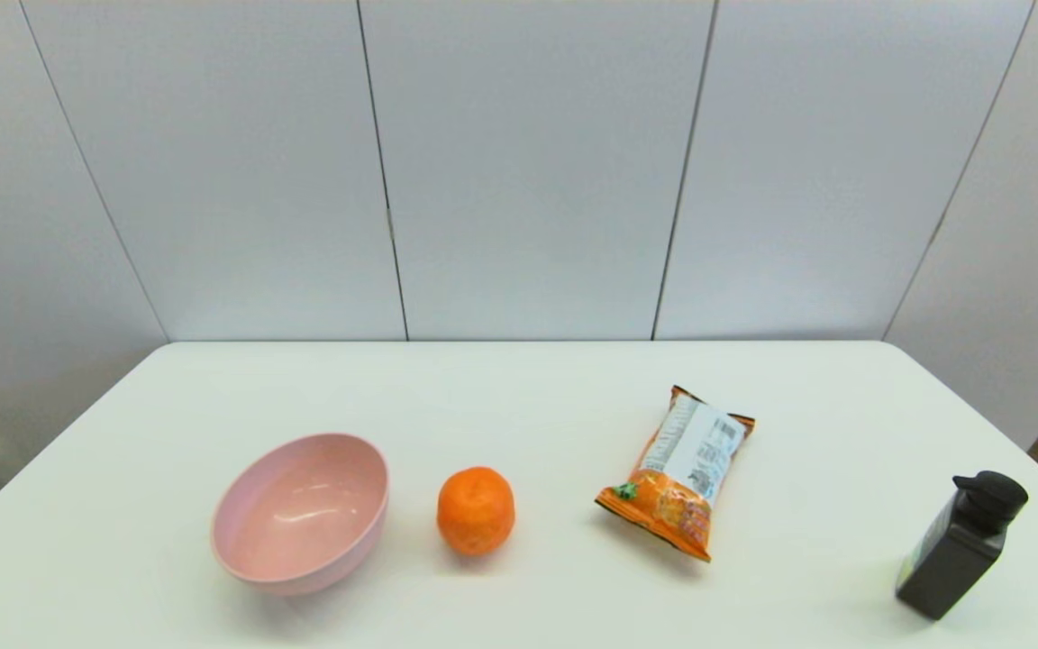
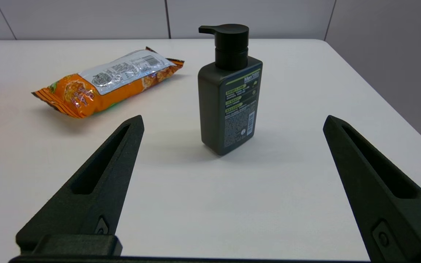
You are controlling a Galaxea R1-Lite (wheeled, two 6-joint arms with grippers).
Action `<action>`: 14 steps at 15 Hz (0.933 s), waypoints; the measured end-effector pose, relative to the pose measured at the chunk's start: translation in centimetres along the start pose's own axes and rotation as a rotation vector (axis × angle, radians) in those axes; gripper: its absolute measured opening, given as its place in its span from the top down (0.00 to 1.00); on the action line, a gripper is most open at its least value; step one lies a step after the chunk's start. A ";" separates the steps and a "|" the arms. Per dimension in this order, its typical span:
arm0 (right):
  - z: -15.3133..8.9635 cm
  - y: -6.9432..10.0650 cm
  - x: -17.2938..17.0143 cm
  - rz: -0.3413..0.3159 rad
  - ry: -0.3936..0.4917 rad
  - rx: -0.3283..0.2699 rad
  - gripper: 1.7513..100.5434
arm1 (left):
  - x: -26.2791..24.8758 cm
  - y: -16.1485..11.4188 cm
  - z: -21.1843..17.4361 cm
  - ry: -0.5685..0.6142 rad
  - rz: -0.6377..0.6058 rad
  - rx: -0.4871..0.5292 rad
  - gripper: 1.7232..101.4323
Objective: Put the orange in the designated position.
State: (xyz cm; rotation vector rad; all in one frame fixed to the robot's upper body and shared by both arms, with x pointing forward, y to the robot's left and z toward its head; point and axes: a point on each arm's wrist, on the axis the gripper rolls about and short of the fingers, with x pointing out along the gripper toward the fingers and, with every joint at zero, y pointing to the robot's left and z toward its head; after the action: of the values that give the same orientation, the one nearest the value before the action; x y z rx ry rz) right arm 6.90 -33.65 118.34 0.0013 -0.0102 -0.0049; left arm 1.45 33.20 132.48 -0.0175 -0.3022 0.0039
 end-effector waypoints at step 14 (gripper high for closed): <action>0.0 0.0 0.0 0.000 0.000 0.000 0.03 | -0.8 0.1 -4.8 0.037 0.002 -0.024 0.04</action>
State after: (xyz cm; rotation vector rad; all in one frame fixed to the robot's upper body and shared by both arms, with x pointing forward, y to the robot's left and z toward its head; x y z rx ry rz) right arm 6.90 -33.65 118.34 0.0017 -0.0102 -0.0049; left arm 2.08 33.22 127.63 -0.0414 -0.2656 0.0017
